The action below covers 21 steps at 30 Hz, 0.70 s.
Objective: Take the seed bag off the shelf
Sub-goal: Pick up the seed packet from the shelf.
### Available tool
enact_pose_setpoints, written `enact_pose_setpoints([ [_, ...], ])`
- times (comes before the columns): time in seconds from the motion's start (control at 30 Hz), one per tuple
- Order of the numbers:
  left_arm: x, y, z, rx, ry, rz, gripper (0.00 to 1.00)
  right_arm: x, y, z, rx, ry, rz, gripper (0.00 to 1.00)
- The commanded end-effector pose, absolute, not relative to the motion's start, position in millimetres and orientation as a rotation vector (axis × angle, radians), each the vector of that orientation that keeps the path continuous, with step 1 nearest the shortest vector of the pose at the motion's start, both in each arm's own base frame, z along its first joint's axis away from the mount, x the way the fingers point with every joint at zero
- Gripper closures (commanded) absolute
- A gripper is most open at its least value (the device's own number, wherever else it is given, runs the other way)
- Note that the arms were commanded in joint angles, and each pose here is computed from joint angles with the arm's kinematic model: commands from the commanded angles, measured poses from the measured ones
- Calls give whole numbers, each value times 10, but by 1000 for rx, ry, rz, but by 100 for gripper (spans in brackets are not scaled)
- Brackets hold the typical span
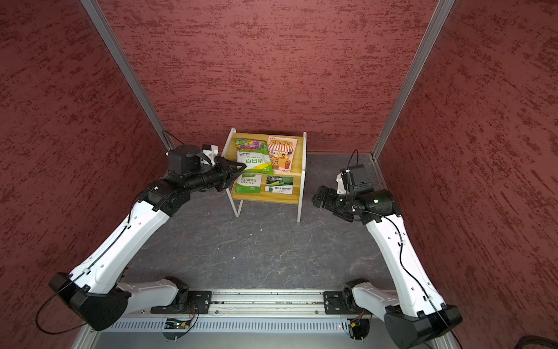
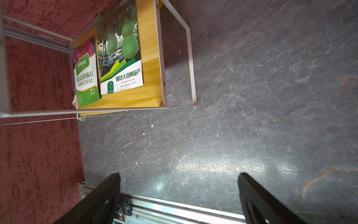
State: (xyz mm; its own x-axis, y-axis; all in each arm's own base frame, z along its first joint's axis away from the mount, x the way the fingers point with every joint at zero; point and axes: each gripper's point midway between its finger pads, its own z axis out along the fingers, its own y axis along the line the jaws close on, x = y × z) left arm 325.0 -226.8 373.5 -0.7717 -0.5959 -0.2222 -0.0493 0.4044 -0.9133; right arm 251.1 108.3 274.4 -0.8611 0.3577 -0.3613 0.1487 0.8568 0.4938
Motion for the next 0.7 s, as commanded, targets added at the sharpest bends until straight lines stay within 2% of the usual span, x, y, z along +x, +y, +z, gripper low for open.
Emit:
enact_pose_setpoints([
  [0.0,3206,-2309,3819,-497,2120,-1394,91,2507,1128,2787,344,2561,663,2],
  [0.1,3193,-2302,3839,-486,2124,-1392,100,2513,1131,2789,346,2559,667,2],
  [0.47,3164,-2230,4114,-433,2093,-1408,100,2502,1126,2799,362,2549,674,2],
  [0.67,3277,-1836,4433,-439,2026,-1409,100,2502,1122,2793,370,2550,673,2],
])
